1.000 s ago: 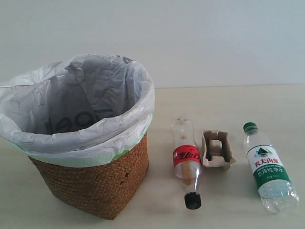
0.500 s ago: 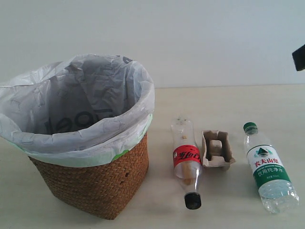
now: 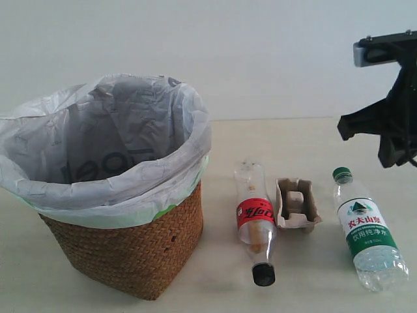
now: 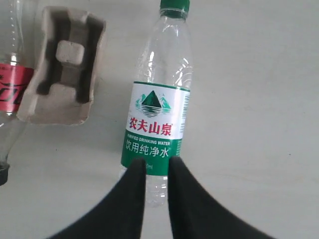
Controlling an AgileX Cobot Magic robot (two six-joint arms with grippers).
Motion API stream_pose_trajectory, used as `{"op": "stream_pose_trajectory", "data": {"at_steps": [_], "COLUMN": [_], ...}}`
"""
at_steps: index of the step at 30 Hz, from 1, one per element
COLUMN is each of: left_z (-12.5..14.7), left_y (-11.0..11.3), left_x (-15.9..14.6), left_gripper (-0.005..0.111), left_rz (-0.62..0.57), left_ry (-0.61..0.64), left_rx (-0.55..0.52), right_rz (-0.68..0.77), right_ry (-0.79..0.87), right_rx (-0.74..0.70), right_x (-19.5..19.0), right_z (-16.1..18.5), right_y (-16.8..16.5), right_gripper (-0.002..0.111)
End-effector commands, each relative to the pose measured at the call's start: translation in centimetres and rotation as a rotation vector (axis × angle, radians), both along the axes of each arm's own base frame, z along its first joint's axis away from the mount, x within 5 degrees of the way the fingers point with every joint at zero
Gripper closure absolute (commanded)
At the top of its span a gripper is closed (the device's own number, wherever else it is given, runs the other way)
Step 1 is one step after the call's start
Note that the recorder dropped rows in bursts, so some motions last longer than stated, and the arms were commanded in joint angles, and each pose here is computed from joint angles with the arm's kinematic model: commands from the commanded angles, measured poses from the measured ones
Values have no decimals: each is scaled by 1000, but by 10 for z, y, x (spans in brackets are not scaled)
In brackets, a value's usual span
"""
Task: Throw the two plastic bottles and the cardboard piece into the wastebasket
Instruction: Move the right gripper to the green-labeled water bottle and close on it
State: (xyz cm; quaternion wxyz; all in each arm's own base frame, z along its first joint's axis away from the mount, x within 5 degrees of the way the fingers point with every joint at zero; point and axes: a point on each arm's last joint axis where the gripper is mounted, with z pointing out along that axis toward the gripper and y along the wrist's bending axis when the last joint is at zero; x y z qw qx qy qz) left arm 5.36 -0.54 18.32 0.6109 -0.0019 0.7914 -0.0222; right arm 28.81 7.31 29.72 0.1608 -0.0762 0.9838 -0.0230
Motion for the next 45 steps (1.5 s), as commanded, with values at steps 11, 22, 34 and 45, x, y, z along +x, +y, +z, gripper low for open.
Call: {"op": "stream_pose_trajectory", "data": {"at_steps": [11,22,34,45], "left_z": [-1,-1,-1,-1], "left_y": [0,0,0,0], "left_x": [0,0,0,0], "left_gripper": [103,103,103,103], "left_rz": [2,2,2,2], "left_ry": [2,2,2,2], "left_rx": [10,10,10,10], "right_rz": [-49,-58,-60,-60], "right_ry": [101,120,149,152], "right_rx": [-18,-12,-15,-21], "right_x": [19,12,12,13], "right_z": [-50,-85,-109,-126], "right_y": [4,3,4,3], "right_gripper": [53,42,42,42]}}
